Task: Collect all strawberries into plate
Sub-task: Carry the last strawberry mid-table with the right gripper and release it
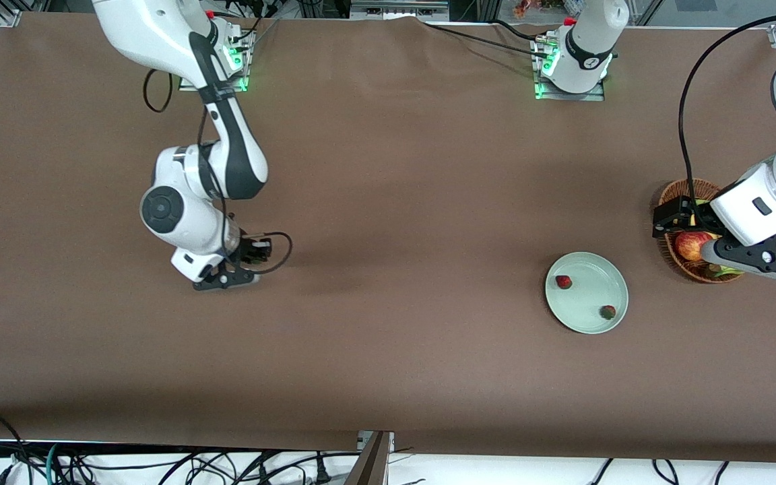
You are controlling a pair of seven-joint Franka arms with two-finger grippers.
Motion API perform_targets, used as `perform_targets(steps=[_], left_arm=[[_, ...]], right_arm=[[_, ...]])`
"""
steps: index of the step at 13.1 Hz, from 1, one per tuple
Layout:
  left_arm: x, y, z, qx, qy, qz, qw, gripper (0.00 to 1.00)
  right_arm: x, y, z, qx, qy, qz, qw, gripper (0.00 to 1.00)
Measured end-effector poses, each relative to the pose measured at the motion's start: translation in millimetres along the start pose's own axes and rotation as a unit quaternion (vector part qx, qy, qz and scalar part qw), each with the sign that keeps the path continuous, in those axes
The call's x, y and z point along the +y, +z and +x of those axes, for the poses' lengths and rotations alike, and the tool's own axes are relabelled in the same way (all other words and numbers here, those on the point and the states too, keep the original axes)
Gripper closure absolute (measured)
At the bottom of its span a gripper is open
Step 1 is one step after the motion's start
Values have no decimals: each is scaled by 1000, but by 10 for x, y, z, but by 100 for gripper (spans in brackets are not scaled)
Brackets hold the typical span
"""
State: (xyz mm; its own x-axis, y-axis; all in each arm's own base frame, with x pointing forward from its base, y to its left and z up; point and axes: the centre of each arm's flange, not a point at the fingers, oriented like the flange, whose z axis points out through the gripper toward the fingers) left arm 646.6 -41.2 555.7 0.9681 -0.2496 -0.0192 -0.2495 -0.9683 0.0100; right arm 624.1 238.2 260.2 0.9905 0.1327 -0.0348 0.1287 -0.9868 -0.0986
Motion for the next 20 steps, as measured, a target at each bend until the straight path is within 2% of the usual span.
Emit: perform_targets(steps=[4, 7, 11, 13, 15, 18, 20], left_arm=[[-11, 15, -23, -9, -1, -2, 1000, 0], [-52, 16, -36, -11, -4, -2, 1000, 0], [-60, 17, -42, -13, -5, -3, 1000, 0], [-44, 21, -46, -16, -4, -4, 1000, 0], [-21, 35, -62, -25, -2, -6, 1000, 0], [23, 70, -104, -46, 1, -11, 999, 0], [67, 124, -179, -81, 4, -17, 997, 0]], right_arm=[[-1063, 337, 184, 6, 52, 30, 998, 65], [-1718, 511, 215, 25, 101, 86, 991, 65], [-2455, 896, 49, 64, 169, 169, 969, 65], [-2759, 1097, -124, 62, 199, 204, 957, 64], [-3105, 1209, -336, 73, 220, 237, 943, 64], [-3662, 1344, -706, 84, 239, 272, 928, 63], [-3856, 1352, -790, 86, 255, 290, 918, 60]])
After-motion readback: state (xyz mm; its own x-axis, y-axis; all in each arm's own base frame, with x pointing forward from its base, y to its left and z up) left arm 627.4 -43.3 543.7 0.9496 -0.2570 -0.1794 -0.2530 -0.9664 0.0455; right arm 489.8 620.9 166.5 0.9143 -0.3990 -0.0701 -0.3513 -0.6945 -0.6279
